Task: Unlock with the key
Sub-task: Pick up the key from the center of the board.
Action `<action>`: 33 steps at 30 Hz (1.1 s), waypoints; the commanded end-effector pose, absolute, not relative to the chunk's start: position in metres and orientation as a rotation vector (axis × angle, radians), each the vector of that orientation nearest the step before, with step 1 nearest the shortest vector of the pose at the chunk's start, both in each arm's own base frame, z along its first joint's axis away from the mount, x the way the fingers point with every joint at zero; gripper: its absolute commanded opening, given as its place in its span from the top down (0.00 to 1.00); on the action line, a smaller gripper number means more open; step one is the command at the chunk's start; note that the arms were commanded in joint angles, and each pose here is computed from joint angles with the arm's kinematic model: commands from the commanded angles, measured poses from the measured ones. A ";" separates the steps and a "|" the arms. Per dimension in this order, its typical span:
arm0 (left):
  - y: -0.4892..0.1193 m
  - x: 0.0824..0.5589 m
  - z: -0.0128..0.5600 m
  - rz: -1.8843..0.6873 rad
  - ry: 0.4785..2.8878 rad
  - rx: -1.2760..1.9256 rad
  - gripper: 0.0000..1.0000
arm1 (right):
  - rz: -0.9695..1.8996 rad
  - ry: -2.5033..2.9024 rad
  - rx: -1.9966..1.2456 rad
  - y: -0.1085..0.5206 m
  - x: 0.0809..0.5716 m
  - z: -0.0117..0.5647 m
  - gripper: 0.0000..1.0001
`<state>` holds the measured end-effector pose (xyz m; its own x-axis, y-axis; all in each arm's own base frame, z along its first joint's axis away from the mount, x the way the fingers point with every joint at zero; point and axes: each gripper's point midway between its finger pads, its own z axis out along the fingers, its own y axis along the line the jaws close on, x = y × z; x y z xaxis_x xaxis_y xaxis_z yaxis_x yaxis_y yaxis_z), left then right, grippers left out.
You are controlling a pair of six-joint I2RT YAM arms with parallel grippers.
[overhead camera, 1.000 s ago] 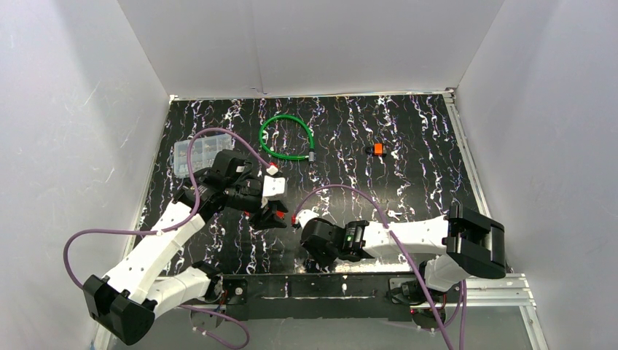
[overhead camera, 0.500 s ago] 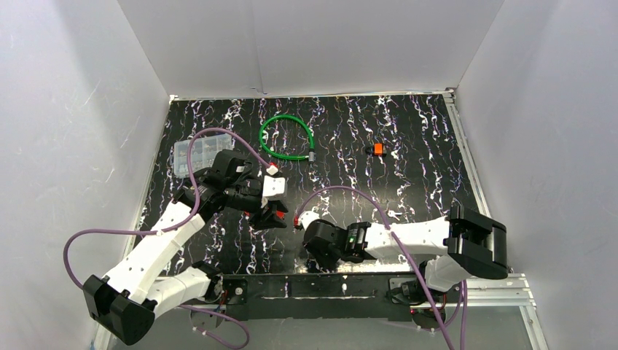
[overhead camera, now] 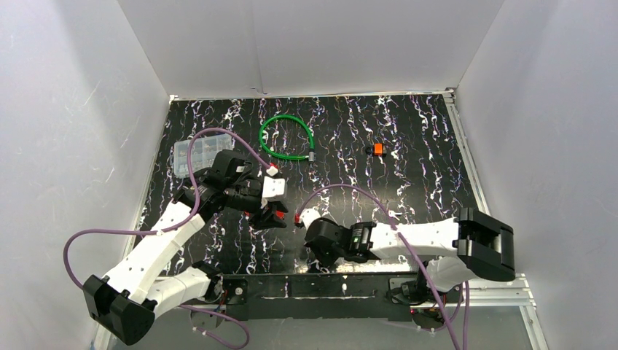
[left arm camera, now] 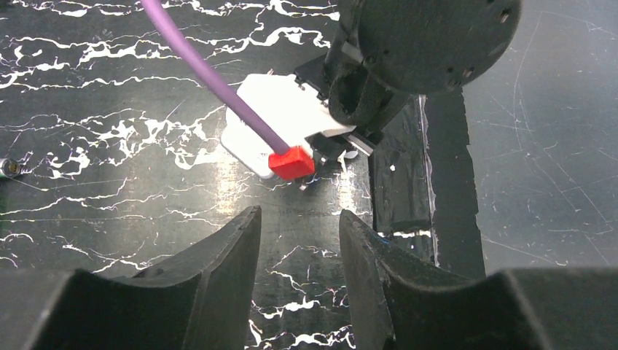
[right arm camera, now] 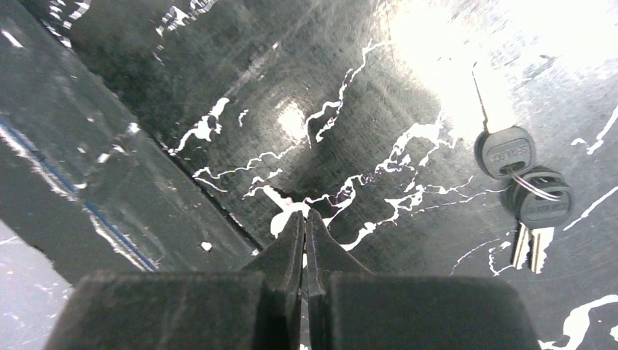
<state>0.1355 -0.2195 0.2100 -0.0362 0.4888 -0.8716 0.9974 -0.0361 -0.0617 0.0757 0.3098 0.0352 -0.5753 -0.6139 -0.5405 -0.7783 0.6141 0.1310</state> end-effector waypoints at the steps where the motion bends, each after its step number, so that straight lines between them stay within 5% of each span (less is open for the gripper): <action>1: -0.219 0.130 0.217 -1.021 1.547 1.605 0.58 | 0.568 2.315 -1.069 0.316 0.078 0.067 0.99; 21: -0.257 0.100 0.257 -1.277 1.355 1.537 0.55 | 0.974 1.907 -0.722 0.322 0.105 0.289 0.99; 33: -0.272 0.124 0.284 -1.050 1.193 1.453 0.61 | 1.062 1.815 -0.670 0.326 0.107 0.338 0.99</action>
